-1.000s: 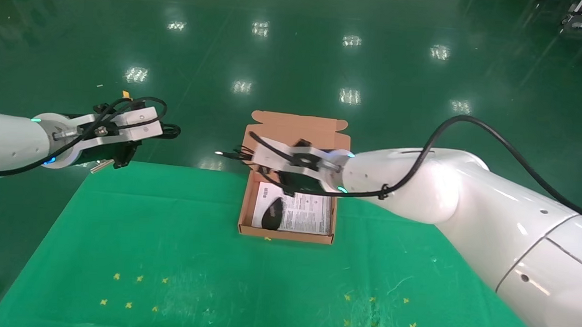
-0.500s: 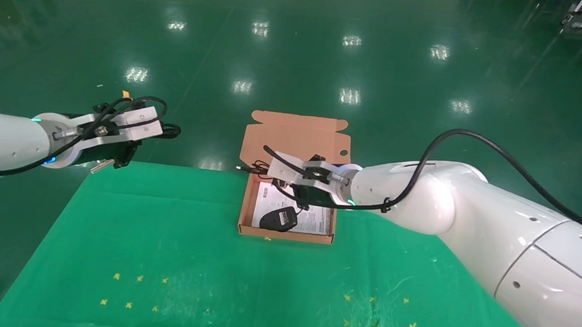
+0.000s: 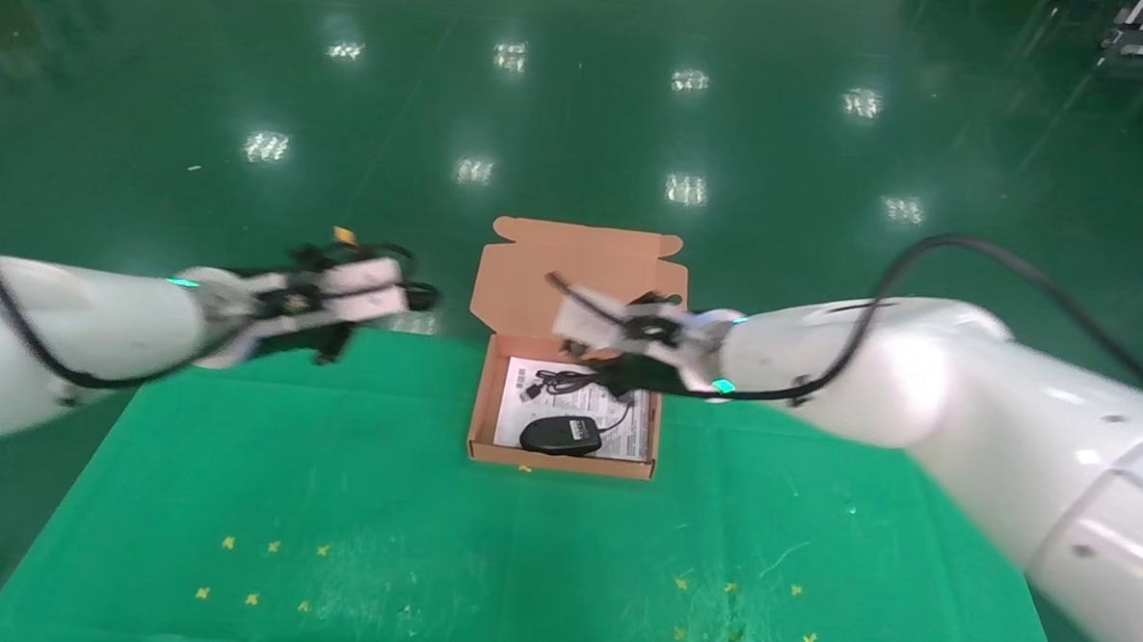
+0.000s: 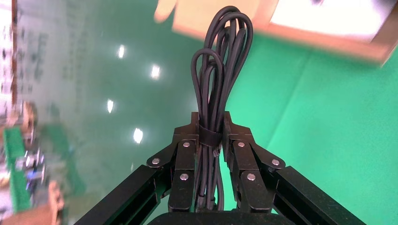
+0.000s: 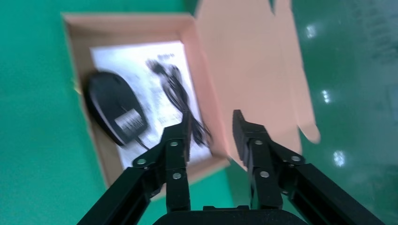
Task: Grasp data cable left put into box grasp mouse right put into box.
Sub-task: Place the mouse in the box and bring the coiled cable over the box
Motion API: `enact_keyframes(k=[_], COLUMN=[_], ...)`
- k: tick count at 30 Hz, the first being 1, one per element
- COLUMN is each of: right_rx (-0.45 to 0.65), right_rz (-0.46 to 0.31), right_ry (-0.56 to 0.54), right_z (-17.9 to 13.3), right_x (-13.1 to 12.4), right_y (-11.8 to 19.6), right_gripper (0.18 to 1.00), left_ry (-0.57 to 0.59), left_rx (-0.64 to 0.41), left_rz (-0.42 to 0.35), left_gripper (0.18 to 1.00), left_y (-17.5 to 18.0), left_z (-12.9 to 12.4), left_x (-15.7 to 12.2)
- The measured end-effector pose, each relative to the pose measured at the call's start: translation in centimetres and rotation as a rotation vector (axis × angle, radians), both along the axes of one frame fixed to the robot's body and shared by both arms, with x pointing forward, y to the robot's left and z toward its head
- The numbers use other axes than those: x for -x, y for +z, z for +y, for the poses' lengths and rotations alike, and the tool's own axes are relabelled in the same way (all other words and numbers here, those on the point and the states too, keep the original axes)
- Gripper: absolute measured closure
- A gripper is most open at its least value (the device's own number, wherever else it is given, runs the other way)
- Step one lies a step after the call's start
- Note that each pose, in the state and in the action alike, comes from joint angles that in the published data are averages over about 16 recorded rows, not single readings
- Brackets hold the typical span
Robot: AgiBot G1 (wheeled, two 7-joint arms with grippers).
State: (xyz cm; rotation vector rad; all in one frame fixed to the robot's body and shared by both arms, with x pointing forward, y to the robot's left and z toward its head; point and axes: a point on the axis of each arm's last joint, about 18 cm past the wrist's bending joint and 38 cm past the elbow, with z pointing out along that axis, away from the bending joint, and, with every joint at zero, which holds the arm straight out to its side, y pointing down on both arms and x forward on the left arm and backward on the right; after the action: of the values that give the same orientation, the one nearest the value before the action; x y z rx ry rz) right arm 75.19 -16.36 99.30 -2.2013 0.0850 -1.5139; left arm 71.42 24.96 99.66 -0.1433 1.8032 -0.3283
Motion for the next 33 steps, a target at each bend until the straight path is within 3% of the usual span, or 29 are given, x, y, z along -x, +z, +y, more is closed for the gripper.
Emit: enact_keyframes(k=[7,17,23,33], right_rx=[-0.001,0.026,0.040,0.053], right_rz=[-0.029,-0.046,-0.053,-0.064], right_ry=[-0.064,-0.142,-0.173,-0.195], right_z=[-5.6,-11.6,-12.9,-13.3], right_x=[1.3,4.9,6.5,7.5], right_y=[2.1,3.8,4.1,4.2], right_gripper=[0.706,0.449,0.321,0.213], left_ry=[-0.109,-0.234,-0.270,-0.272], left_rx=[-0.010,-0.032,-0.020,0.022], left_rz=[0.003,-0.006,0.003,0.029], left_gripper=[0.914,0.914,0.914,0.907], left_y=[-2.9,-7.2,-8.8,-9.9], left_z=[-5.4,-11.7,-13.0,-13.2], left_x=[-2.5,-4.4,-4.7,-5.0])
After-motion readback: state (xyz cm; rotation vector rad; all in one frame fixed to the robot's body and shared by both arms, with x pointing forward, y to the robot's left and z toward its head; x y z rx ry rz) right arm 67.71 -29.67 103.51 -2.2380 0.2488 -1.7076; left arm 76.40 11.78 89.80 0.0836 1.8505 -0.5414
